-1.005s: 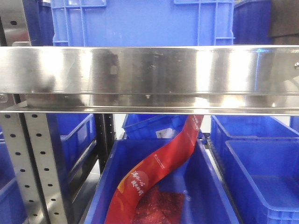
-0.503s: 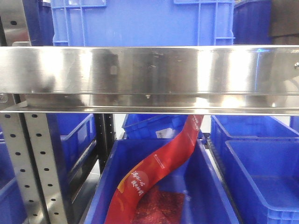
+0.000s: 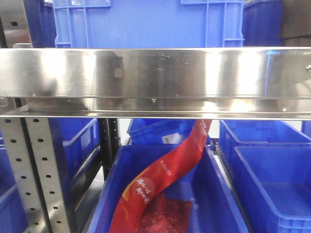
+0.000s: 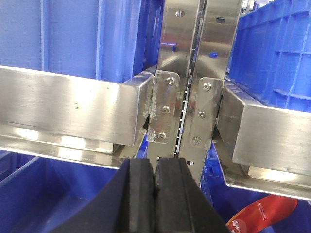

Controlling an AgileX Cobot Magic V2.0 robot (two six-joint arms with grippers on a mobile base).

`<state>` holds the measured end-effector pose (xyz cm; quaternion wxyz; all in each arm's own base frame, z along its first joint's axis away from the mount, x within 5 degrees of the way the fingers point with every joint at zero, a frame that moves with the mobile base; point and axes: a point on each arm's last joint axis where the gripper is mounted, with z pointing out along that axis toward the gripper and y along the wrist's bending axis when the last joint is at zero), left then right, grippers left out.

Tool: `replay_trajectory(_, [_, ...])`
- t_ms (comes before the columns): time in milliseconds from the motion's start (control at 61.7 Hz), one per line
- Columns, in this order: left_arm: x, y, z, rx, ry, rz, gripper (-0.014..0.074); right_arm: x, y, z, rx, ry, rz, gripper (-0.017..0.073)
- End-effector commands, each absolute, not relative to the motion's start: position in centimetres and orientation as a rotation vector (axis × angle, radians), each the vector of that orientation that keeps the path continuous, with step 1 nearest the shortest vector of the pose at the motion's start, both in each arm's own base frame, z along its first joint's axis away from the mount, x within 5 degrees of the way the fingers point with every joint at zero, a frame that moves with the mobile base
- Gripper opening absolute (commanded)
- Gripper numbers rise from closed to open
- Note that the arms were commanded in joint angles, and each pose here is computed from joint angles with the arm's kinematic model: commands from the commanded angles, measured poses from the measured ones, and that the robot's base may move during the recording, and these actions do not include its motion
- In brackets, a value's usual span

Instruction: Grab PVC pipe and place in blue bin

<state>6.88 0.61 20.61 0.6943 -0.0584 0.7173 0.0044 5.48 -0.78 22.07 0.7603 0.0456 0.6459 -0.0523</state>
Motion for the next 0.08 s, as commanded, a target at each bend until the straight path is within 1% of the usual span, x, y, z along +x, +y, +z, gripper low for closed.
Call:
replay_trajectory(0, [6.83, 0.62, 20.82, -0.134, 1.578, 0.008, -0.0111, 5.46, -0.80, 22.06, 0.096, 1.399, -0.123, -0.0169])
replay_trajectory(65, [6.83, 0.62, 20.82, -0.134, 1.578, 0.008, -0.0111, 5.46, -0.80, 22.06, 0.096, 1.399, -0.123, -0.0169])
